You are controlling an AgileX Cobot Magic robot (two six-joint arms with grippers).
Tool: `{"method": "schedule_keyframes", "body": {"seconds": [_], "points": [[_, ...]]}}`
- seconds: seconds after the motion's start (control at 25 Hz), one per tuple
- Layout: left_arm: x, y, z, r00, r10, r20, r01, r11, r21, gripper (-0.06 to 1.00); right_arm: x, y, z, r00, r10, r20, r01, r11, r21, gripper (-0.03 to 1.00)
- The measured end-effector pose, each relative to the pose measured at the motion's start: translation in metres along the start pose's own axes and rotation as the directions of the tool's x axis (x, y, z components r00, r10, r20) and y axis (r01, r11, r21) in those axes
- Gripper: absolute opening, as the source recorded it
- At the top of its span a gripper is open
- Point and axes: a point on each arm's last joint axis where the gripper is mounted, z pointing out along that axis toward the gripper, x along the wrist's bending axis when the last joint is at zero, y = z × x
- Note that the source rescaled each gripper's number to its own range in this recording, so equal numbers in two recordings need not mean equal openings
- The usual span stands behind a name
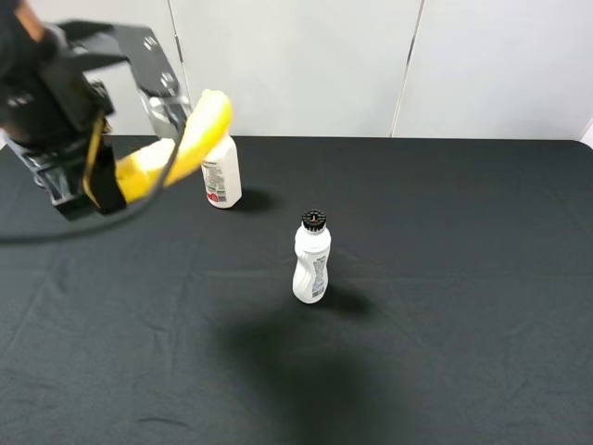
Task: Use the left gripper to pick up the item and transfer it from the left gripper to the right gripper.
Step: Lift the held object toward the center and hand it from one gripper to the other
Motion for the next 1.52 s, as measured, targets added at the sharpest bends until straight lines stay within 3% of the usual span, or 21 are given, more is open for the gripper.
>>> {"method": "schedule_keyframes", "body": {"seconds": [0.28,0.56,0.76,1.04,1.2,1.52], "points": [[-0.018,0.018,0.013,0.964,0.264,0.034,-0.265,0.964,0.018,0.0,0.001,0.0,0.0,1.0,0.008,-0.012,-0.008,1.0,0.0,1.0],[-0.022,0.026,0.013,0.933,0.359,0.005,-0.359,0.933,-0.021,0.0,0.016,0.023,0.018,0.98,0.123,-0.159,-0.098,0.983,0.155,1.0],[-0.023,0.028,0.013,0.919,0.393,-0.001,-0.393,0.919,-0.041,0.0,0.035,0.051,0.034,0.897,0.296,-0.329,-0.225,0.945,0.237,1.0],[-0.021,0.032,0.013,0.911,0.411,-0.04,-0.413,0.907,-0.079,0.0,0.062,0.073,0.065,0.732,0.4,-0.552,-0.237,0.908,0.345,1.0],[-0.02,0.035,0.013,0.888,0.455,-0.066,-0.459,0.883,-0.095,0.0,0.074,0.079,0.088,0.677,0.398,-0.619,-0.187,0.906,0.379,1.0],[-0.021,0.045,0.012,0.838,0.531,-0.127,-0.546,0.817,-0.186,0.0,0.092,0.078,0.137,0.62,0.408,-0.67,-0.117,0.893,0.436,1.0]]}}
